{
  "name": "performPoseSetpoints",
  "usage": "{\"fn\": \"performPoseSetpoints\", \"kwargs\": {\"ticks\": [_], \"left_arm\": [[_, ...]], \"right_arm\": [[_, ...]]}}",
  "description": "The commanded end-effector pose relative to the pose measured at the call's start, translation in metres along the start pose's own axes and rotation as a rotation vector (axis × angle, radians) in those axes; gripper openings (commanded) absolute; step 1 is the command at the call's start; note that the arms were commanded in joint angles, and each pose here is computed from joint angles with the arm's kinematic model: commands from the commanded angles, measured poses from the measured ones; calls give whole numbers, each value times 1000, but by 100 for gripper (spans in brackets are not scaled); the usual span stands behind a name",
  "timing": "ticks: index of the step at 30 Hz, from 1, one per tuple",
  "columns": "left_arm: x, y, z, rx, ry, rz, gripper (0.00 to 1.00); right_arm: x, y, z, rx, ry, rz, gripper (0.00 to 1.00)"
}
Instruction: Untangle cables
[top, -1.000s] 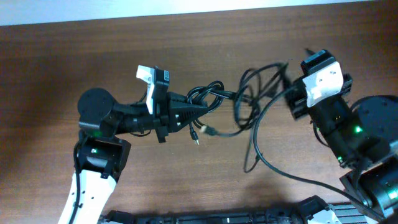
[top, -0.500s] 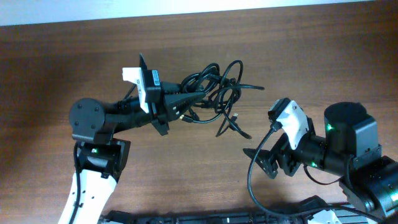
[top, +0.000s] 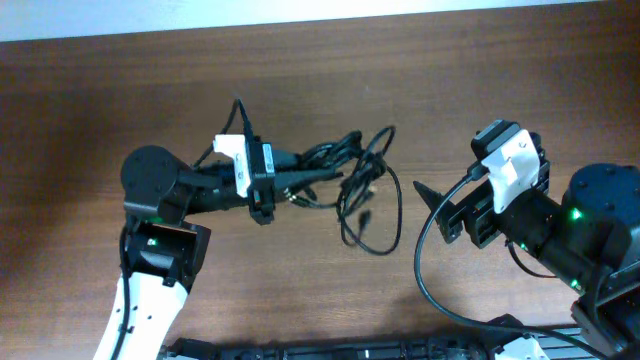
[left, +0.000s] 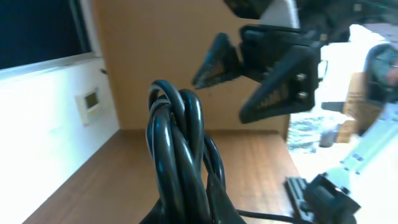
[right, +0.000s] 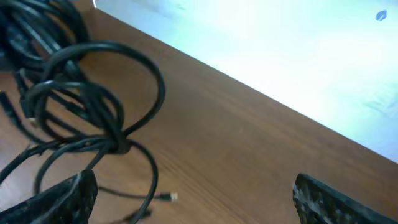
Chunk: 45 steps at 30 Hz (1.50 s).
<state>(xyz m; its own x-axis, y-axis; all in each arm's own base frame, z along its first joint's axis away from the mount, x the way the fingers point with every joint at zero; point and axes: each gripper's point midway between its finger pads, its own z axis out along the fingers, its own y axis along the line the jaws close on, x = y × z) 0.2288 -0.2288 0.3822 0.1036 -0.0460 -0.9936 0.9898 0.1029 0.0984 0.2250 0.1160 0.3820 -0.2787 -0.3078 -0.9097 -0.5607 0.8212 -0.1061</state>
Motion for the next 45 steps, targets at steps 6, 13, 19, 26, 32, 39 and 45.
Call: {"fn": "performPoseSetpoints", "kwargs": {"ticks": [6,13,19,26,32,39,45], "left_arm": [[-14,-41,-5,221,-24,141,0],[-14,-51,-7,278,-23,159,0],[-22,-67,1,336,-54,234,0],[-21,-58,-4,301,-45,230,0],[-21,-58,-4,301,-45,229,0],[-17,-48,-2,252,-36,170,0],[8,-25,3,123,28,-37,0]], "right_arm": [[1,84,-26,-481,-153,-496,87],[-9,107,-39,-629,-266,-551,70],[-7,110,-24,-696,-243,-512,48],[-7,106,-20,-665,-231,-520,36],[-13,101,-17,-630,-250,-543,4],[-21,100,-17,-613,-285,-564,4],[-52,94,-31,-517,-429,-652,4]]}}
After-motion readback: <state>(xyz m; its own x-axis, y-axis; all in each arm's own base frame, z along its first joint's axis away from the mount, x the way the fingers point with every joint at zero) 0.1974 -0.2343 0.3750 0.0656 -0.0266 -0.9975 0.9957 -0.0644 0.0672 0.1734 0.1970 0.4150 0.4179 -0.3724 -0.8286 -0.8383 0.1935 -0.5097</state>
